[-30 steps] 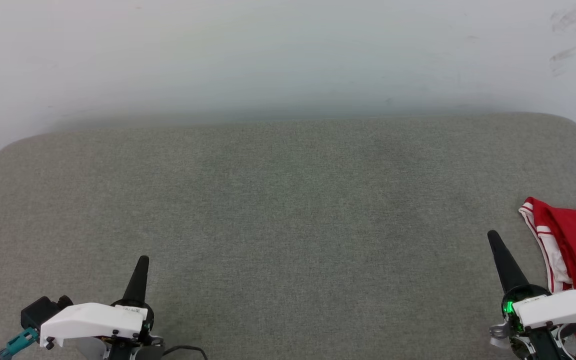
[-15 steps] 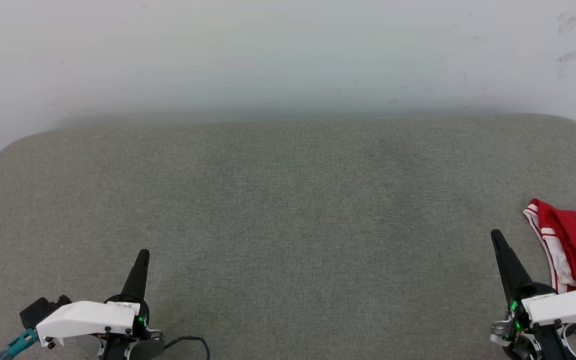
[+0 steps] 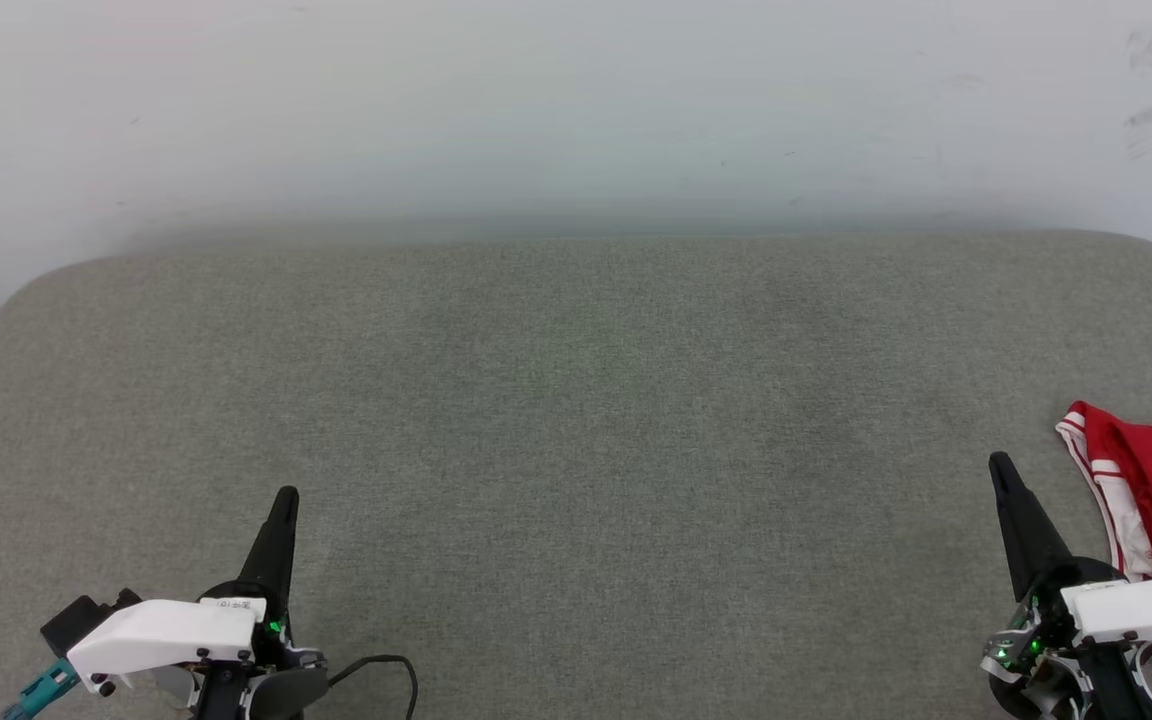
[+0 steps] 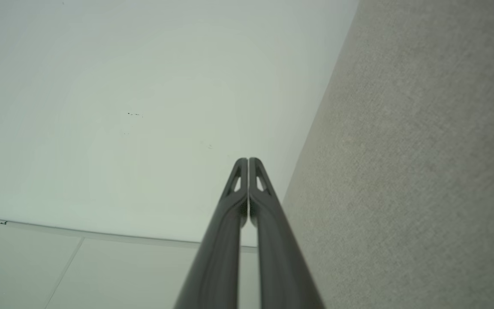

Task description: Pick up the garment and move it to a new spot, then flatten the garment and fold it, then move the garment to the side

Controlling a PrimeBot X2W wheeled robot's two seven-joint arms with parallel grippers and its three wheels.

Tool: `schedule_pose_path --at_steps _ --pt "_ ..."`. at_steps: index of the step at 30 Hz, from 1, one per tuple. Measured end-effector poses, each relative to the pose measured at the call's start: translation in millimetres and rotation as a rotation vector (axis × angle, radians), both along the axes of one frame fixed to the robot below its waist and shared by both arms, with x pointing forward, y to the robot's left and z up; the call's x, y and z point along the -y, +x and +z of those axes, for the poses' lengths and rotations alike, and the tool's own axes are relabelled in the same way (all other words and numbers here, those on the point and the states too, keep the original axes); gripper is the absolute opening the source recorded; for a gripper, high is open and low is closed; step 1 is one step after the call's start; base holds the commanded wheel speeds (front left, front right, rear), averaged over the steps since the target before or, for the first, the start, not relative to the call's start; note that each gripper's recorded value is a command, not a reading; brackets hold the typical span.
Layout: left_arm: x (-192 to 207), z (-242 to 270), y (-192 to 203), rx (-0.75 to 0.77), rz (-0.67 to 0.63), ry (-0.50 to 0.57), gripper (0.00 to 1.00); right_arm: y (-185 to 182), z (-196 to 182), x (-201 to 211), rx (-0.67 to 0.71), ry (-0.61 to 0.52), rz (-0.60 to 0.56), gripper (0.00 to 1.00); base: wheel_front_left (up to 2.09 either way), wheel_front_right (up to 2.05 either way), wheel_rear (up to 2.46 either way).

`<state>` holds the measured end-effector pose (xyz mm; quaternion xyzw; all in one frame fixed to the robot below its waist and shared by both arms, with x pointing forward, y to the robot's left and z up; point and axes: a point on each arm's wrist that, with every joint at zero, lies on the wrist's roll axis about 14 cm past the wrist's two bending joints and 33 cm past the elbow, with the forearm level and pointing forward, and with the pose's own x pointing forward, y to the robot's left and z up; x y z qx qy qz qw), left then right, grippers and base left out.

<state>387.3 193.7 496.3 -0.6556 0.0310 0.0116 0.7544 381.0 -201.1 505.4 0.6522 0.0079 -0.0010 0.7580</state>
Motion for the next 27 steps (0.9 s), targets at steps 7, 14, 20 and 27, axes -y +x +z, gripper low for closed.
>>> schedule_pose_path --at_steps 7,14,20,27 --pt "-2.0 2.3 -0.1 0.016 0.009 -0.051 0.00 1.5 -1.7 -0.1 -0.003 0.053 -0.004 0.00 0.00 0.00 0.00" --pt "-4.4 5.0 0.2 0.032 0.020 -0.099 0.00 4.6 -0.4 -0.1 0.003 0.102 -0.008 0.00 0.00 0.00 0.00" --pt "-6.1 8.0 0.5 0.050 0.027 -0.136 0.00 5.9 -1.7 0.0 0.001 0.142 -0.013 0.00 0.00 0.00 0.00" --pt "-6.1 8.4 0.6 0.053 0.028 -0.143 0.00 6.6 -1.2 -0.1 0.003 0.151 -0.013 0.00 0.00 0.00 0.00"
